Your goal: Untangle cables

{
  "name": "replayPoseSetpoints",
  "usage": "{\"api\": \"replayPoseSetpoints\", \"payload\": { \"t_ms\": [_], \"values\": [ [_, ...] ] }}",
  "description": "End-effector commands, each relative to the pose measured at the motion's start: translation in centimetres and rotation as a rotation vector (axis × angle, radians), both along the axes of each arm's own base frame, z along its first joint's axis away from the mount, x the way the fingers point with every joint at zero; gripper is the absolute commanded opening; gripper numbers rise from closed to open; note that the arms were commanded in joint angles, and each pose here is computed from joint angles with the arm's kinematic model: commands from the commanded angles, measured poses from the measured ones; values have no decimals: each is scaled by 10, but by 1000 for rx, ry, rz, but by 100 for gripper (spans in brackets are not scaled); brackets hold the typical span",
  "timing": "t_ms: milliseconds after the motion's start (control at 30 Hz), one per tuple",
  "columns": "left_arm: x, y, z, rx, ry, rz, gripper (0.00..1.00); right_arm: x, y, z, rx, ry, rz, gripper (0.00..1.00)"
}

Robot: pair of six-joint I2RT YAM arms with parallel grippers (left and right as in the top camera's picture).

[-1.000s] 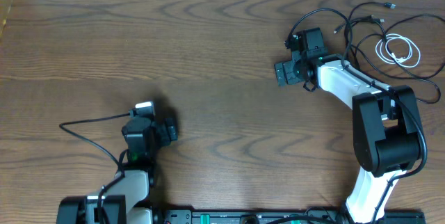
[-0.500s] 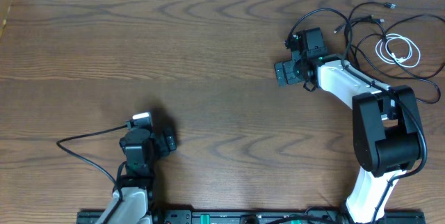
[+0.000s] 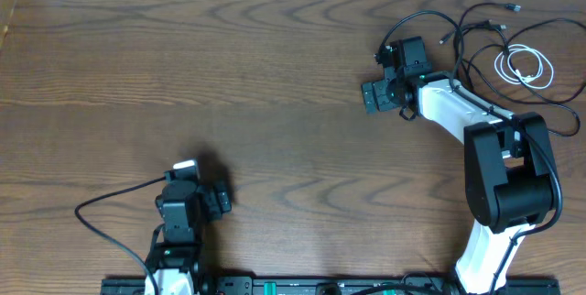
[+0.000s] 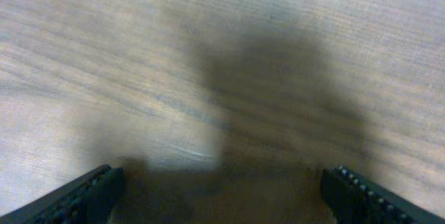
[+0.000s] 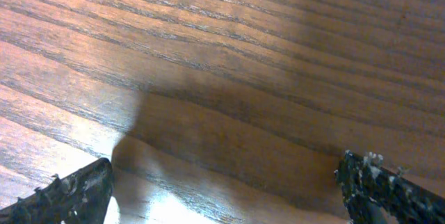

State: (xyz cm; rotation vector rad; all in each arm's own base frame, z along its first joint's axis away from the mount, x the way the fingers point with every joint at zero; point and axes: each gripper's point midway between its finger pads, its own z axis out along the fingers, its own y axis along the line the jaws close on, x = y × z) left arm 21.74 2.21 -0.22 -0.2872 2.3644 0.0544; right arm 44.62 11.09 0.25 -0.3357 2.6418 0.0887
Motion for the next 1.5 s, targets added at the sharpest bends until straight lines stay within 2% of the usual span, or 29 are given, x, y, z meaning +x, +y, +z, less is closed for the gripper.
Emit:
{"api": "replayPoseSetpoints", "payload": {
  "t_ms": [0,33,200,533,700,1200,1467],
  "values": [
    [-1,3,10,12,-65,6,96,-8,-1,-14,-9,37,-7,99],
    [9,4,30,22,-165,7,96,-8,-1,-14,-9,37,-7,99],
    [22,9,75,23,-376,25,96,-7,-1,-14,-9,37,-8,99],
    [24,7,93,19,-456,12,96,-7,-1,-14,-9,37,-7,99],
    [24,7,140,53,-662,-1,96,-7,-1,-14,-9,37,-7,99],
    [25,3,138,84,-648,-34,96,-8,-1,-15,-10,40,-7,99],
    [26,-31,139,56,-656,-170,96,-9,-1,-15,-10,42,-7,99]
  ]
}}
